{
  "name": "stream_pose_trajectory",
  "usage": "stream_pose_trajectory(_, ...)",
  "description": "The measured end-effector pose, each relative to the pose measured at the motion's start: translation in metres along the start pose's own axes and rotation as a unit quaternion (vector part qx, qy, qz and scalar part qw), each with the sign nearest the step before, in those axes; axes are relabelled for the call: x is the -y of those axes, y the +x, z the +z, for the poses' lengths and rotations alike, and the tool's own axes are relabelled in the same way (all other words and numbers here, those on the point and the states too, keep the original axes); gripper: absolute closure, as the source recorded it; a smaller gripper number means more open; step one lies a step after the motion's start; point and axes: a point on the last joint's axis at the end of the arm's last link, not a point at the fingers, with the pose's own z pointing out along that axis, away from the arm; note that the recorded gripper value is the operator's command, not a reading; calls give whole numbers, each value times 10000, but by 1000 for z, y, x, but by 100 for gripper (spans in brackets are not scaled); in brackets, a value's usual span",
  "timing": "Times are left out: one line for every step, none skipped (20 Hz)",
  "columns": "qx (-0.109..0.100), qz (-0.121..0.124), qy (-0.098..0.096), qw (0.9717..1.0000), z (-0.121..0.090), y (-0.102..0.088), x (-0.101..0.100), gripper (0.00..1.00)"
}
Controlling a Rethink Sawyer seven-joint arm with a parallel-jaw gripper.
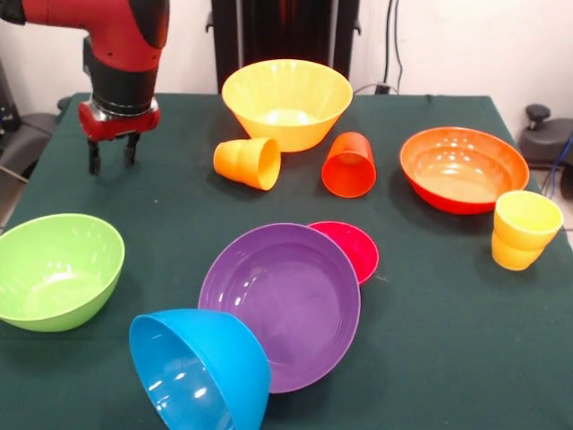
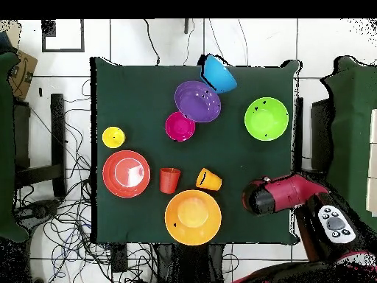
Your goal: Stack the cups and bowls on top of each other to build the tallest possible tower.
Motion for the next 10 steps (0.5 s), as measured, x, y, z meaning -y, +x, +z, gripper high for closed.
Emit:
stream_pose_trajectory(31,64,-54,10000,-1,-2,-1,0)
stream_pose_trajectory(112,216,-185,9995,-3,-7,-4,0)
stream_pose_trajectory(183,319,-282,9989,-5,-11,-7,0)
stream_pose_trajectory(242,398,-362,9983,-7,-14,-9,0)
stream_pose_trajectory(310,486,-449,9973,-10,-18,-12,0)
stream_pose_trajectory(450,650,-626,9949,-15,-27,-17,0)
stream_pose_trajectory(660,864,-895,9900,-28,-43,-26,0)
stream_pose_trajectory(718,905,-961,9886,-33,-48,-29,0)
stream_pose_trajectory(802,944,-1048,9868,-41,-55,-32,0)
stream_pose_trajectory(885,982,-1136,9847,-50,-62,-36,0)
